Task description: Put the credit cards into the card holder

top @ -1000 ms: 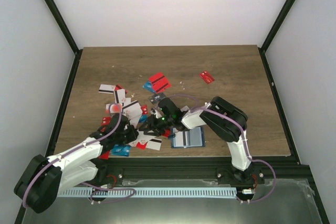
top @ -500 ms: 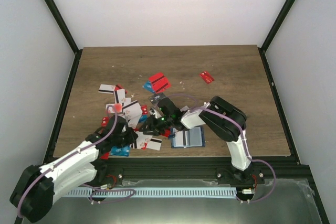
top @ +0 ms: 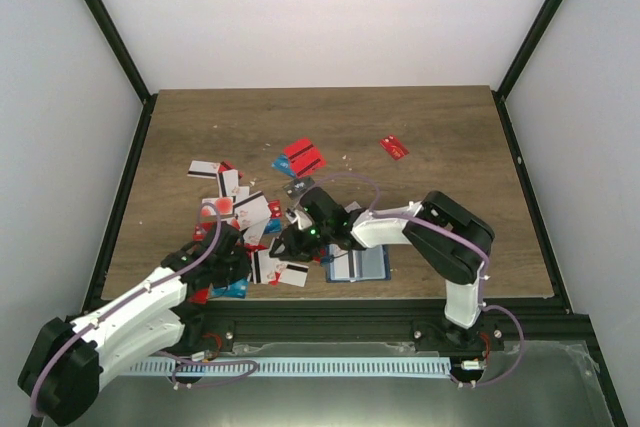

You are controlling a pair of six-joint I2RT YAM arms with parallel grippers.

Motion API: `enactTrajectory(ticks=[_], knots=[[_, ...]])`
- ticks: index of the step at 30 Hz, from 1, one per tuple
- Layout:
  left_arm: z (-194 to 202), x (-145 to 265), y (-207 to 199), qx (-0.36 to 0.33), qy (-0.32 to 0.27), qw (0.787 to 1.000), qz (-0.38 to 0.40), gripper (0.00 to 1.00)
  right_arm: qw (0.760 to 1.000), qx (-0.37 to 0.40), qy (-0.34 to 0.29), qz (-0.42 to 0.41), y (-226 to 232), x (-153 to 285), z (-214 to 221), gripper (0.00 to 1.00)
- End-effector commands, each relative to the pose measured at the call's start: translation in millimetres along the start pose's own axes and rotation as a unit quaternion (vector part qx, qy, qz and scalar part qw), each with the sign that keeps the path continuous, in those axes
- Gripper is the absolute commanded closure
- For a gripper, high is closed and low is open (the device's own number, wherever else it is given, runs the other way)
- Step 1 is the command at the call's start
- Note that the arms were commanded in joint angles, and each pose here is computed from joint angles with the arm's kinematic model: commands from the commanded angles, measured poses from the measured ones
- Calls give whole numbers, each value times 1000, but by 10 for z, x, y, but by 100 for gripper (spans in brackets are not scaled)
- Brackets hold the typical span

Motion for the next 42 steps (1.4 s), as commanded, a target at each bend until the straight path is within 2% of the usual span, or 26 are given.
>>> enactTrajectory(ticks=[1, 18, 25, 31, 37, 42], knots=[[45, -44, 51, 0, 6, 1000, -11, 93, 999, 10, 17, 30, -70, -94, 241, 63], [156, -121, 65, 1, 25, 1000, 0, 93, 999, 9, 38, 23, -130, -309, 277, 65], [170, -139, 58, -1, 28, 1000, 3, 93, 999, 6, 39, 20, -139, -341, 268, 74], [196, -156, 49, 1, 33, 999, 11, 93, 999, 5, 43, 17, -150, -376, 263, 76], [202, -159, 52, 2, 34, 999, 12, 93, 999, 6, 41, 19, -142, -371, 256, 88], [193, -158, 62, 2, 30, 1000, 9, 93, 998, 7, 39, 40, -187, -329, 270, 92]])
Point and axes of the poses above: each gripper's point midway between its finger pads, its own x axis back along the fingers, its own y axis along the line the jaws close on, z = x × y, the point moved 3 cm from there along x, back along the fingers, and after that the axes turned 4 degrees about x, right-handed, at the moved point
